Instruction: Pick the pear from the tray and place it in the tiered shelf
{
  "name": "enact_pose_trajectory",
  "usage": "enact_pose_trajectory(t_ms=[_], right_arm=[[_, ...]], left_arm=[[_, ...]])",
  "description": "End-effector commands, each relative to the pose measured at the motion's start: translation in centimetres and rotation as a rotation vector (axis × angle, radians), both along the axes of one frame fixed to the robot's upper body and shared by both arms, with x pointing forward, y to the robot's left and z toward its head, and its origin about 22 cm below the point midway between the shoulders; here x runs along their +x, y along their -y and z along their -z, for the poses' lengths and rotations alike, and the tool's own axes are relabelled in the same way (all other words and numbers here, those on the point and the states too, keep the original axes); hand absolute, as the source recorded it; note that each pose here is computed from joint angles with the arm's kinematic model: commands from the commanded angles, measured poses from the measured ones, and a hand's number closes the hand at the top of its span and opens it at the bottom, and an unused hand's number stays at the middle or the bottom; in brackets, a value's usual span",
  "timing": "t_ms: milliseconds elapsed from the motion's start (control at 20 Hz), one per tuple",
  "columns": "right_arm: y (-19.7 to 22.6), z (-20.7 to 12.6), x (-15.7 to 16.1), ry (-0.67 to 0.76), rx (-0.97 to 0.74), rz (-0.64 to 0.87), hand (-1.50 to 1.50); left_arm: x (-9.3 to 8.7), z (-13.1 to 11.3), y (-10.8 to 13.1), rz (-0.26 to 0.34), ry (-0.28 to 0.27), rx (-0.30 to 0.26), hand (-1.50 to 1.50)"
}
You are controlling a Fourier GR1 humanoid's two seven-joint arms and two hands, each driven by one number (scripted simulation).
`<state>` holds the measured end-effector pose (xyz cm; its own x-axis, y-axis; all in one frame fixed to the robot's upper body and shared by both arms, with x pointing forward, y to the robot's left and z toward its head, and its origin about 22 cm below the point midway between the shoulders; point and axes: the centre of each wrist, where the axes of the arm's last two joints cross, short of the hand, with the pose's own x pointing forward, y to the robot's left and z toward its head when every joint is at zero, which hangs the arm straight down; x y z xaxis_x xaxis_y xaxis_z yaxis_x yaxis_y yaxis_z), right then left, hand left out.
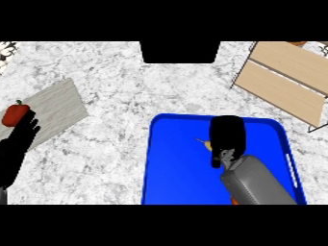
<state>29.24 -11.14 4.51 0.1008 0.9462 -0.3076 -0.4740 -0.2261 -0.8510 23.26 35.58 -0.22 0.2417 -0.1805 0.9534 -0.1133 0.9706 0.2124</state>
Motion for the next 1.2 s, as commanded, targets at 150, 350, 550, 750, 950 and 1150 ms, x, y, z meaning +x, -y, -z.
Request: enact_pose_trajectory(t_ms=[150,350,550,750,950,1150], right_arm=[[2.8,-5.9,2.3,0.438,0.387,0.152,1.5],[4.1,-9.4,0.5,0.541,0.469,0.169,1.5],[4.8,-13.1,-1.4,0.603,0.553,0.214,1.5],[5.7,-15.5,-5.5,0.688,0.749,0.253,1.5],[5.7,-19.6,-8.1,0.81,0.843,0.282,1.5],[6.5,-22.5,-8.5,0.878,0.798,0.272,1.5]], left_arm=[[-0.6,-0.2,-0.8,-0.003,-0.01,-0.001,0.0],[-1.3,0.6,-0.8,-0.021,0.001,-0.009,0.0],[-0.9,-0.3,2.2,-0.014,0.013,-0.004,0.0],[-0.9,0.8,-0.8,-0.026,0.014,-0.005,0.0],[0.9,-0.2,-0.7,-0.022,-0.015,-0.003,0.0],[-0.2,0.9,1.8,-0.004,0.004,-0.011,0.0]])
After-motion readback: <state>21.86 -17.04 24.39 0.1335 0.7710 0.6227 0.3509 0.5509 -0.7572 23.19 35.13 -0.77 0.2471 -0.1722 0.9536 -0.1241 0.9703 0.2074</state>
